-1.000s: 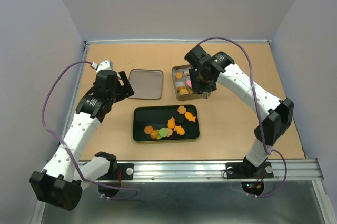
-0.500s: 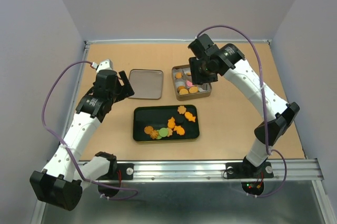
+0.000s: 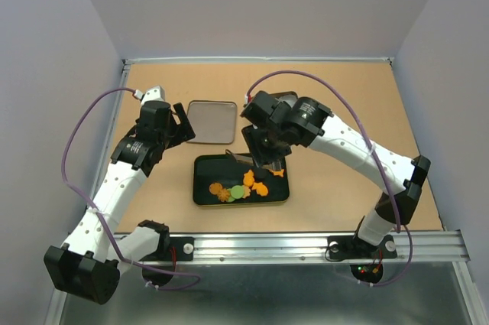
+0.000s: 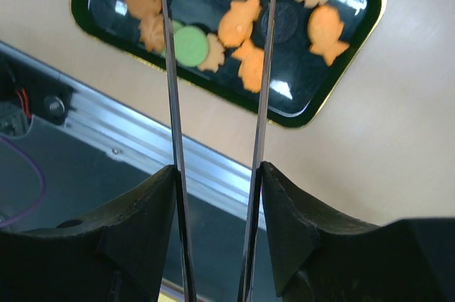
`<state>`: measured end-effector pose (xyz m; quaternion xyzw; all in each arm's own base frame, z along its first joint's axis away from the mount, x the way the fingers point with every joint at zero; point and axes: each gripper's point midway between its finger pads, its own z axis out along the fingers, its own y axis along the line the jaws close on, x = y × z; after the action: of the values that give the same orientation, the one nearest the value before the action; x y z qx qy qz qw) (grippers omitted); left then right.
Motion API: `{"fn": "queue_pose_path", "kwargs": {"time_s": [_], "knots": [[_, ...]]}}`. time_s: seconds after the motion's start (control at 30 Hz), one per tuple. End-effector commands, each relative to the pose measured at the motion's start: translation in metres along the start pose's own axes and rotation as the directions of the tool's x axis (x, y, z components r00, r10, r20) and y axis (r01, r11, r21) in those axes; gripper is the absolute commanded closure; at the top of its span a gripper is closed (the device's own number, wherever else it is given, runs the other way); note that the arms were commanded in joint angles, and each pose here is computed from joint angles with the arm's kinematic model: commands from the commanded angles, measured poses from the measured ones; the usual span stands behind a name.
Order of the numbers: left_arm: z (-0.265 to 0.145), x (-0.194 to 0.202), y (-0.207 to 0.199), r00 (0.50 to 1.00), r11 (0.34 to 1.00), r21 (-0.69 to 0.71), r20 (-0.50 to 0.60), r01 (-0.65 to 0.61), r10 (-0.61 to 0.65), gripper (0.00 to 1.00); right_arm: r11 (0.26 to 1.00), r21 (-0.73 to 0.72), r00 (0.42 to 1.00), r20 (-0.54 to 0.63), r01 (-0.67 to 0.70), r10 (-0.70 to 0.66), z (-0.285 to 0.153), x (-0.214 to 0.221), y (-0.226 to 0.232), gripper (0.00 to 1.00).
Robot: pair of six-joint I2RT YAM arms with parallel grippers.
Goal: Pack the cookies
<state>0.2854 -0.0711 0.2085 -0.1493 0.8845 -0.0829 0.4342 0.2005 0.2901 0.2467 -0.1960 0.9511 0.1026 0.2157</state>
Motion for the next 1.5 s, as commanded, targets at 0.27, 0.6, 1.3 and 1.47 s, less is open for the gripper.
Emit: {"fn": "queue_pose_path", "kwargs": {"time_s": [0.27,0.6,1.3,1.47], "knots": [[-0.014,-0.014,-0.008,0.999,0.999,0.049,0.051,-0.009,0.006,0.12,0.993,0.062,0.995,-0.008,-0.102,0.103,-0.011,0.041,-0.013,0.45],[-0.015,-0.009,-0.006,0.999,0.998,0.055,0.046,-0.011,0.008,0.12,0.987,0.046,0.986,-0.060,-0.153,0.156,0.000,0.066,-0.014,0.45],[-0.020,-0.008,0.000,0.998,0.998,0.038,0.052,-0.046,0.044,0.12,0.980,0.044,0.975,-0.100,-0.195,0.198,0.026,0.076,-0.007,0.45],[-0.019,-0.009,0.000,0.997,0.998,0.034,0.049,-0.059,0.057,0.12,0.979,0.060,0.974,-0.109,-0.195,0.201,0.030,0.079,-0.009,0.45]]}}
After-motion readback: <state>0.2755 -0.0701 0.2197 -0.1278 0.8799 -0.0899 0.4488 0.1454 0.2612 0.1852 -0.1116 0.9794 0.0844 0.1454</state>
